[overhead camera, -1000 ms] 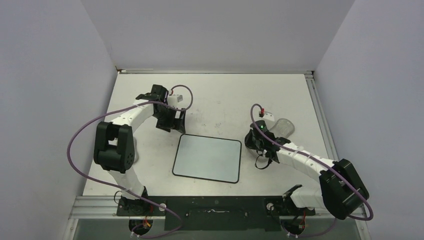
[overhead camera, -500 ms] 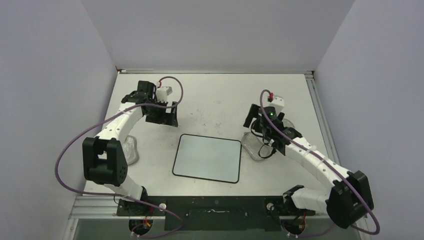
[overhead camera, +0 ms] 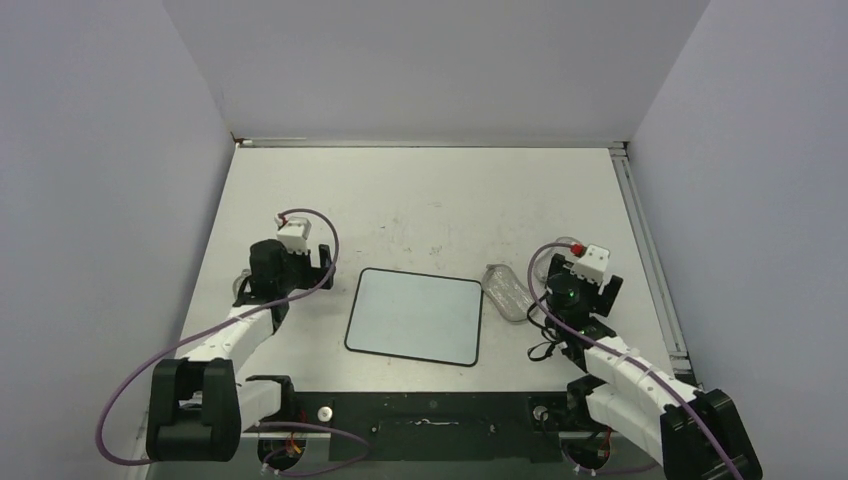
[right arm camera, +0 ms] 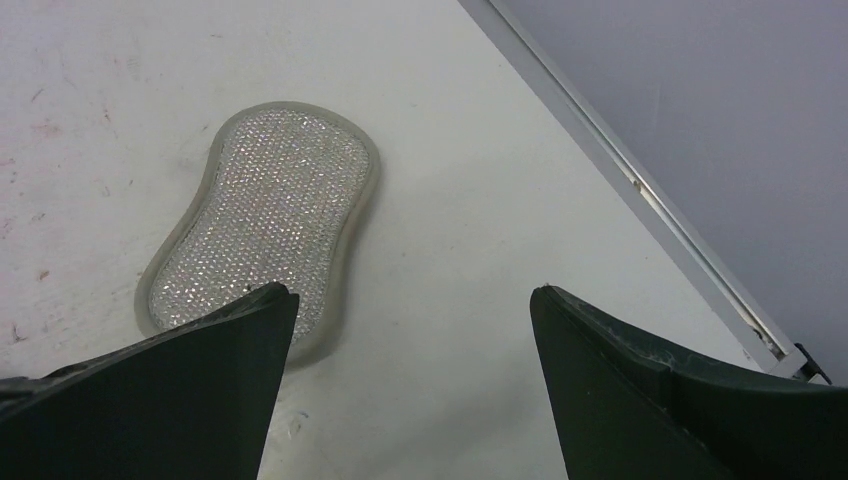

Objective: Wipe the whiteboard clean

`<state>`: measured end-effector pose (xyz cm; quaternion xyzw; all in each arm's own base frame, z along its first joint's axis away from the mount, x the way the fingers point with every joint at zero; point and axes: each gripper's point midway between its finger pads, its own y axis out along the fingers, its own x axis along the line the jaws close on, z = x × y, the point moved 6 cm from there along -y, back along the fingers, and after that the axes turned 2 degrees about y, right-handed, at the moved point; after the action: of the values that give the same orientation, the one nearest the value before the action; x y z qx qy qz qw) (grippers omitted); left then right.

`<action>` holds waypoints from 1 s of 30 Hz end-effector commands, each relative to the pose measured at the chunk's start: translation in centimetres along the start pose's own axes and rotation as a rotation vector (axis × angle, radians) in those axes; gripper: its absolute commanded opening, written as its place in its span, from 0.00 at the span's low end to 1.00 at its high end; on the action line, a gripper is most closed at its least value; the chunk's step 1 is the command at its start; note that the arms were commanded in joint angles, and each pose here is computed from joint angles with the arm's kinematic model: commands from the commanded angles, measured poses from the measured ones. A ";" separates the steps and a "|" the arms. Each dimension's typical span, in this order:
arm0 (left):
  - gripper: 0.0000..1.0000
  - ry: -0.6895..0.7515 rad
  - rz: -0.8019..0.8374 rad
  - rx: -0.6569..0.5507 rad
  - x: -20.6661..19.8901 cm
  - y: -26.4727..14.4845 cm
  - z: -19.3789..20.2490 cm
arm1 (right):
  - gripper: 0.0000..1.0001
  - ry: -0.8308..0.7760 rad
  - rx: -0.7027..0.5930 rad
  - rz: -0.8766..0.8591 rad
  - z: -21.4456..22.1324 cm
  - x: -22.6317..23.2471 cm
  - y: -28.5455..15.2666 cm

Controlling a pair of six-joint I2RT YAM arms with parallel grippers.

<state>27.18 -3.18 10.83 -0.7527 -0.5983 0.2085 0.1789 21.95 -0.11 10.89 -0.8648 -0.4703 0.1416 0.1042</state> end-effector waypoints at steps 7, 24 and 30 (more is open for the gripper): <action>0.96 0.061 -0.125 -0.359 2.0 1.7 -4.1 | 0.90 0.258 -0.273 -0.046 -3.0 -0.4 4.1; 0.96 0.037 -0.150 -0.468 2.8 3.1 -2.0 | 0.90 0.015 -0.363 -0.325 -1.0 4.6 5.4; 0.96 0.026 -0.143 -0.459 2.8 3.5 -2.3 | 0.90 0.089 -0.182 -0.290 -0.7 4.5 9.3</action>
<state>30.38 -1.18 7.80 -0.7244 -0.6787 0.0906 0.0798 29.49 -0.40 6.66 -0.8052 -0.5856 0.0818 0.0451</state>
